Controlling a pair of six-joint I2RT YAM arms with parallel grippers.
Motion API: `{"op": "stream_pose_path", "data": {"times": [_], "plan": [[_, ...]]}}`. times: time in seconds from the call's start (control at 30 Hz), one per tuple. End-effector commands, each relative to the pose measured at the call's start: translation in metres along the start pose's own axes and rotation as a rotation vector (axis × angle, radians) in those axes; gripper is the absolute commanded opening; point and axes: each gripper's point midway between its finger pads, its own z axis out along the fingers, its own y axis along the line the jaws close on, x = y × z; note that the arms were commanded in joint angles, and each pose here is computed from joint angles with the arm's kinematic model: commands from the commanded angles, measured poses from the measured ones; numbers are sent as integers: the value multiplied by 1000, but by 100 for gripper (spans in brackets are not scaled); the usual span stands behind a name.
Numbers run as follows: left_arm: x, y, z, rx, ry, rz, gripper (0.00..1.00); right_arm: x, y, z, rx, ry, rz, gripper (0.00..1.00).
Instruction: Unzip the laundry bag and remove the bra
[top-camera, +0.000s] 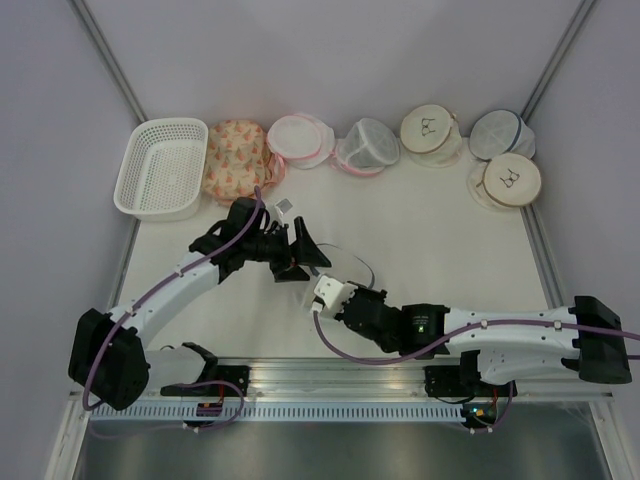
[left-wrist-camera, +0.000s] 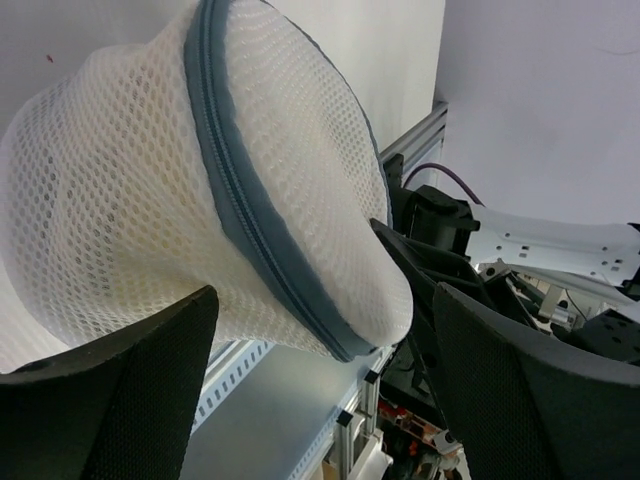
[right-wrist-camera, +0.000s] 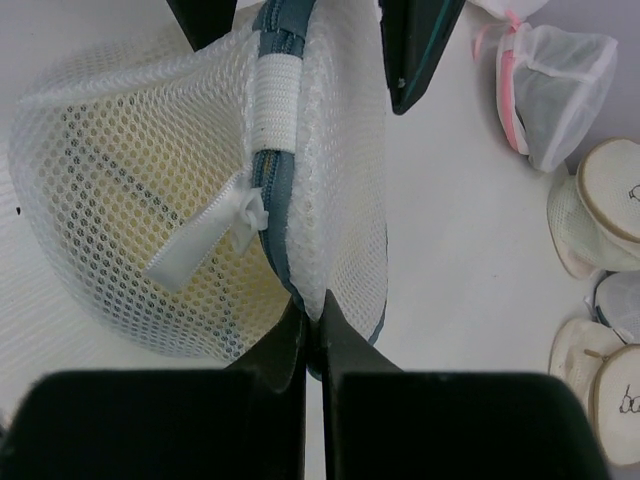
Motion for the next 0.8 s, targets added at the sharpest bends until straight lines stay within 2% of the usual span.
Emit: {"op": "stream_pose_path", "data": {"times": [0.0, 0.03, 0.13, 0.17, 0.27, 0.47, 0.53, 0.6, 0.63, 0.73, 0.77], "plan": [[-17, -13, 5, 9, -64, 18, 90, -13, -6, -2, 51, -47, 18, 0], [-18, -12, 7, 6, -62, 17, 86, -11, -6, -2, 54, -41, 13, 0], [-17, -8, 10, 1, -59, 18, 60, -7, -6, -3, 62, -31, 17, 0], [-15, -5, 11, -3, -55, 14, 38, -6, -6, -3, 63, -30, 20, 0], [-11, 0, 13, -9, -52, 3, 2, -5, -7, -5, 67, -33, 35, 0], [1, 5, 14, 0, -73, 1, 2, 0, -17, -8, 131, -25, 91, 0], [1, 10, 13, -9, -110, -11, 2, 0, -25, -12, 173, -25, 167, 5], [5, 14, 10, 14, -150, -43, 2, -5, -33, -17, 195, -35, 239, 25], [9, 26, 11, -2, -170, -96, 2, -10, -36, -23, 194, -50, 314, 32], [4, 25, 4, 29, -257, -137, 2, -18, -39, -32, 163, -73, 410, 53], [7, 33, 5, 19, -266, -155, 2, -22, -39, -35, 149, -86, 466, 67]]}}
